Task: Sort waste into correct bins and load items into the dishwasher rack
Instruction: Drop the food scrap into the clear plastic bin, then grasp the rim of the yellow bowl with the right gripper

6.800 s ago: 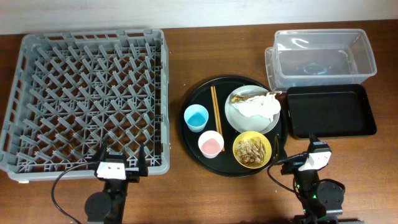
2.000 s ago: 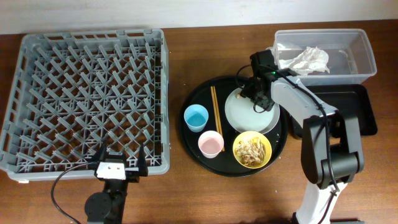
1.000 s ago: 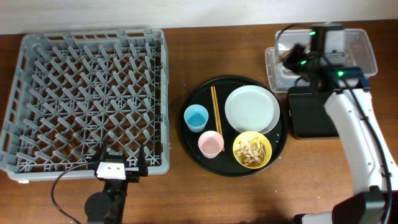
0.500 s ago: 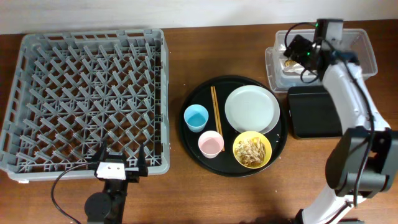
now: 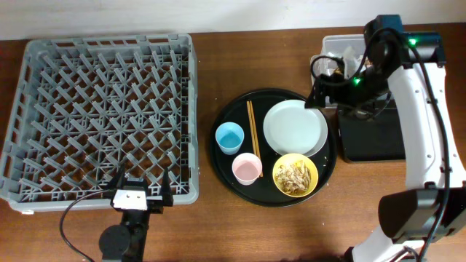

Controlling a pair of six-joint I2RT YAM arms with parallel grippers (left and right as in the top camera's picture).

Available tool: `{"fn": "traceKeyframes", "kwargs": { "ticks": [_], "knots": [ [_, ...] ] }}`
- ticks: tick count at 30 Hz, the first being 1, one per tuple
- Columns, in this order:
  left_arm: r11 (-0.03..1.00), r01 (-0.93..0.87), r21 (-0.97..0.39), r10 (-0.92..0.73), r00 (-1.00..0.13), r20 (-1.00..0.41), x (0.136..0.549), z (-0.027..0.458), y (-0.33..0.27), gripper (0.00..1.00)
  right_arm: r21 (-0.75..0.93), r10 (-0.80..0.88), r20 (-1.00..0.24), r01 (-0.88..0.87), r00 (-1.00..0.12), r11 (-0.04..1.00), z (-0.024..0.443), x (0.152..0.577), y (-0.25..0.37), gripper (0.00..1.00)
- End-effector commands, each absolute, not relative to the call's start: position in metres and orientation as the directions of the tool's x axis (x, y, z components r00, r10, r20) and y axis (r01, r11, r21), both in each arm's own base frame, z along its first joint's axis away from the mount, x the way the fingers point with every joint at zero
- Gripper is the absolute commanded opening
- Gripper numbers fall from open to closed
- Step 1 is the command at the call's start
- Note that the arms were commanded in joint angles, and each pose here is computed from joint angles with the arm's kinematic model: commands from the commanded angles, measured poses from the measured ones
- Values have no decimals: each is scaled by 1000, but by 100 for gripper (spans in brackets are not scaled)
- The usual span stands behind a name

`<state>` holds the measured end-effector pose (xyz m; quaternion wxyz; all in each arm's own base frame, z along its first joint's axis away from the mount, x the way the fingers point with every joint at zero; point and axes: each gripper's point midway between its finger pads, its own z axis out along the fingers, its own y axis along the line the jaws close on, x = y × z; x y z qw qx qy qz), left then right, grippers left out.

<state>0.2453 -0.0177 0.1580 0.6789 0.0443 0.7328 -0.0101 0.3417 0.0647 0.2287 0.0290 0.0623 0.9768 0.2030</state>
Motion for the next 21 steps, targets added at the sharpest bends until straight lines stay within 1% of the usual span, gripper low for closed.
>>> {"fn": "traceKeyframes", "kwargs": {
  "ticks": [1,2,4,5,7,9,10,13,14,15,16,18,19,20,21],
  "knots": [
    [996,72,61,67,-75,-995,245,156,-16,100,276,85,-109,52,-990,960,254,312,61,92],
    [996,72,61,67,-75,-995,245,156,-16,100,230,82,-125,51,-989,972,260,303,62,92],
    [996,72,61,67,-75,-995,245,156,-16,100,101,122,-187,104,-975,989,272,286,58,92],
    [996,71,61,67,-75,-995,245,156,-16,100,40,162,-227,156,-960,987,278,277,54,92],
    [996,72,61,67,-75,-995,245,156,-16,100,-30,210,-287,227,-935,973,282,264,52,93],
    [996,72,61,67,-75,-995,245,156,-16,100,-69,176,-265,200,-948,977,262,249,61,100],
    [996,72,61,67,-75,-995,245,156,-16,100,-85,169,-233,193,-958,978,245,244,65,98],
    [996,72,61,67,-75,-995,245,156,-16,100,-135,146,-106,159,-984,978,175,233,70,99],
    [996,72,61,67,-75,-995,245,156,-16,100,-139,147,-93,159,-985,977,160,232,70,96],
    [996,72,61,67,-75,-995,245,156,-16,100,-133,148,-86,158,-985,978,136,232,72,86],
    [996,72,61,67,-75,-995,245,156,-16,100,-127,148,-94,159,-985,979,124,234,73,81],
    [996,71,61,66,-75,-995,245,156,-16,100,-90,151,-133,163,-980,982,112,245,79,67],
    [996,72,61,67,-75,-995,245,156,-16,100,-52,154,-162,165,-975,985,109,255,87,53],
    [996,72,61,67,-75,-995,245,156,-16,100,-24,157,-177,164,-972,986,108,260,92,45],
    [996,71,61,66,-75,-995,245,156,-16,100,28,161,-193,158,-968,987,105,270,103,41]
  ]
}}
